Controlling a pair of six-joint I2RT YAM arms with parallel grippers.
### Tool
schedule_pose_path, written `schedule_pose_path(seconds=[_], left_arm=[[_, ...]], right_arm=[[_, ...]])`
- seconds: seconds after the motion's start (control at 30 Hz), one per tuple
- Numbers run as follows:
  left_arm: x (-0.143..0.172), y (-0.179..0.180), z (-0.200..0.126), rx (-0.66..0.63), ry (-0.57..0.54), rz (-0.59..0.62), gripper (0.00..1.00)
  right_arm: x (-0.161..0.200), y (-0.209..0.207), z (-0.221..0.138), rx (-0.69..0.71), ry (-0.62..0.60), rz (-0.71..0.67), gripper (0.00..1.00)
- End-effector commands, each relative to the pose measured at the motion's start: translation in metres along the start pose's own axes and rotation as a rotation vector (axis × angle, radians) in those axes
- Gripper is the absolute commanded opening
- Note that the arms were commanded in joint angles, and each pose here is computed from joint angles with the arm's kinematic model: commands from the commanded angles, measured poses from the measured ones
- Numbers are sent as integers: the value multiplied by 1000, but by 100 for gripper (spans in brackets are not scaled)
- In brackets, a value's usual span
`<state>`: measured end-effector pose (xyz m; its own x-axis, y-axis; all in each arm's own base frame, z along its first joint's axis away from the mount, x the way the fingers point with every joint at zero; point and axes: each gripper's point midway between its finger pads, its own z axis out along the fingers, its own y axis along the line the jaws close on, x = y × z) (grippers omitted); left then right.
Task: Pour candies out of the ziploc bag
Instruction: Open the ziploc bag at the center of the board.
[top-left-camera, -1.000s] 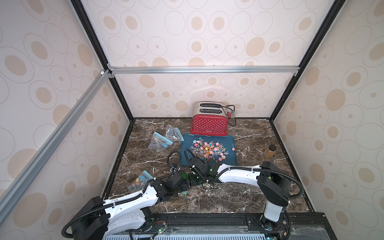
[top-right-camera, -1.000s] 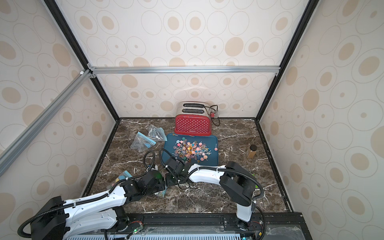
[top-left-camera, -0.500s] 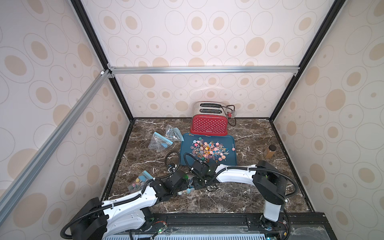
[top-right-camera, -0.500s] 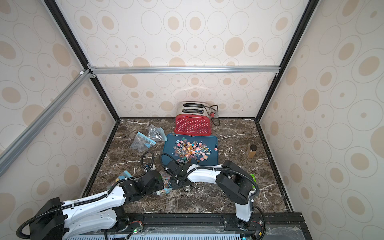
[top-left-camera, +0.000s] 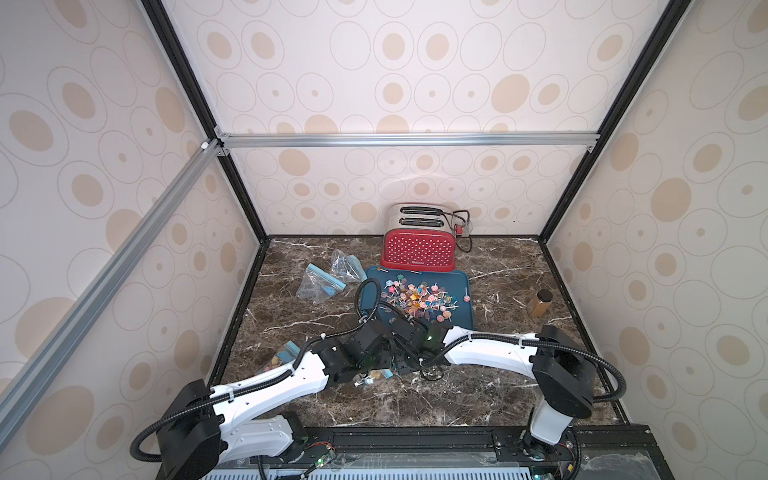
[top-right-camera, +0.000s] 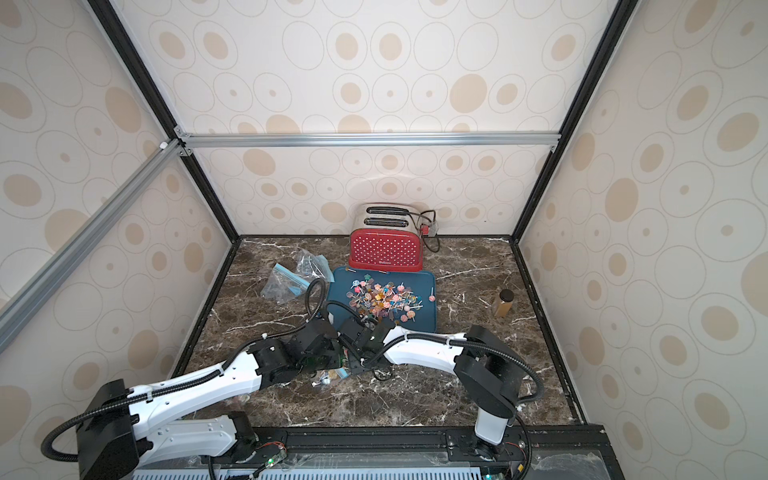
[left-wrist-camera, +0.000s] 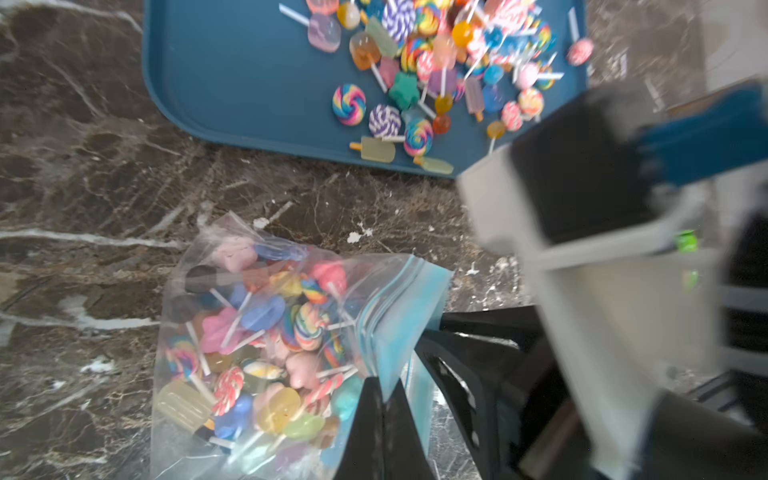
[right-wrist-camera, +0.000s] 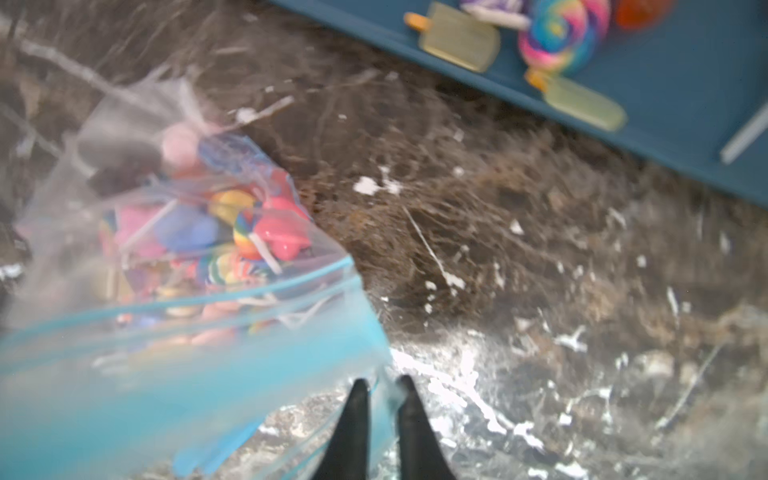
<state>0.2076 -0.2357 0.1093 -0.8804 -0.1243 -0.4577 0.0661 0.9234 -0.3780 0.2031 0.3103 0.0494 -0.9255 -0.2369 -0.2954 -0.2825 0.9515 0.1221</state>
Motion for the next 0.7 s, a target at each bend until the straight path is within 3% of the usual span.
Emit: schedule_pose_path(seconds=[0.0, 0.17, 0.3, 0.37, 0.5, 0.67], left_arm=[[-6, -9, 0, -1, -6, 32, 0], [-15, -19, -4, 15, -27, 54, 0], [-22, -21, -11, 7, -42, 80, 30], [-26, -19, -15, -15, -55, 93, 38], [-30, -11, -20, -59, -73, 102, 41], [-29, 11, -24, -107, -90, 57, 44]], right_arm=[[2, -19, -16, 52, -23, 2, 37], [4, -33, -40, 50, -54, 12, 51], [3, -31, -63, -25, -89, 44, 59], [2, -24, -71, -89, -101, 70, 63], [-1, -5, -76, -206, -107, 112, 72], [3, 5, -59, -236, -57, 149, 74]])
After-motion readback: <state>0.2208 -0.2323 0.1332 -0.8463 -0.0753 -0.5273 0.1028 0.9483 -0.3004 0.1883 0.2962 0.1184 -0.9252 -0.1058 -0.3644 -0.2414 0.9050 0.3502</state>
